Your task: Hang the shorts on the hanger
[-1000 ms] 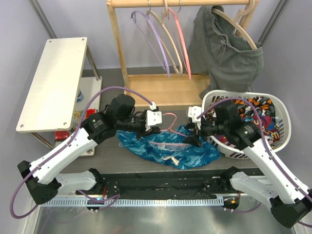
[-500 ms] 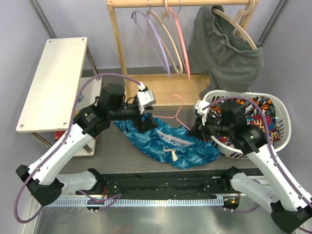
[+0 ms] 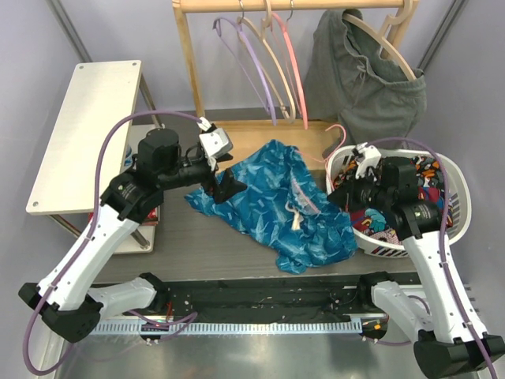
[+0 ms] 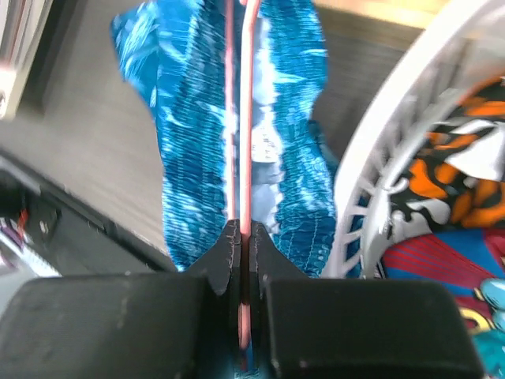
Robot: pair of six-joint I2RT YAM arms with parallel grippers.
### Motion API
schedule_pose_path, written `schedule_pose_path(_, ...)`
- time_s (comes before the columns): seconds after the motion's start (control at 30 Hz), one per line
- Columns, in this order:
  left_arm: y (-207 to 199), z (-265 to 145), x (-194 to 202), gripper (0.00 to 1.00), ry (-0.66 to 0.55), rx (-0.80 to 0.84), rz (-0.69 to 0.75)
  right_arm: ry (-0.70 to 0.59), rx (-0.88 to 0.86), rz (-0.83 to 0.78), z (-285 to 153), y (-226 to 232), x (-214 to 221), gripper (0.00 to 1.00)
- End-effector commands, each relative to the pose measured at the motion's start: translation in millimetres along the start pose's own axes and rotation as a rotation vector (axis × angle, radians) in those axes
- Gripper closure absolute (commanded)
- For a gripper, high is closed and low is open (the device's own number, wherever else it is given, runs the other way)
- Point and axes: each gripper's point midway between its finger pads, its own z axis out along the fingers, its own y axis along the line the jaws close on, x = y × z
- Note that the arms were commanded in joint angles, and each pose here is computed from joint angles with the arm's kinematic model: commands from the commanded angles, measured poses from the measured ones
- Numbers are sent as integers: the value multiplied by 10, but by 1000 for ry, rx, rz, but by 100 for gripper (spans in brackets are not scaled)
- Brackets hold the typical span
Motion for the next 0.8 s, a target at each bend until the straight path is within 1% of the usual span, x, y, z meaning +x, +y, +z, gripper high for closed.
schedule_pose_path(0.0,-7,-110,-122,15,-58,-24,17,-219,17,36,-213,67,-796,99)
schedule_pose_path(0.07,1,-114,-114,15,-60,-31,20,-266,33,32,-250,67,-1027,99)
schedule_pose_path(0.1,7,-109,-99,15,-58,-35,17,-296,47,31,-261,54,-1249,99)
schedule_pose_path(0.2,11,-104,-88,14,-60,-39,12,-316,55,28,-200,25,-1550,99)
schedule_pose_path(0.23,14,-103,-85,14,-61,-42,8,-353,54,13,-268,65,-1731,99)
schedule_pose_path(0.27,15,-102,-90,14,-65,-43,8,-362,53,4,-271,70,-1814,99)
schedule_pose_path(0.4,16,-96,-52,14,-67,-47,4,-442,129,-34,-311,-37,-2331,99)
schedule_pose_path(0.47,12,-101,-27,14,-64,-49,4,-468,165,-59,-328,-92,-2488,99)
schedule_pose_path(0.5,9,-103,-25,14,-64,-48,2,-504,176,-82,-419,-68,-2627,99)
schedule_pose_path(0.57,1,-114,-20,14,-66,-49,0,-509,226,-103,-344,-193,-2760,99)
schedule_pose_path(0.6,-7,-116,-13,14,-66,-46,0,-547,232,-122,-433,-156,-2908,99)
schedule_pose_path(0.63,-12,-120,-11,14,-68,-44,2,-537,246,-122,-326,-237,-2971,99)
schedule_pose_path(0.73,-25,-124,27,14,-64,-42,3,-605,246,-159,-400,-200,-3250,99)
schedule_pose_path(0.77,-27,-120,49,14,-60,-41,1,-609,248,-156,-325,-241,-3313,99)
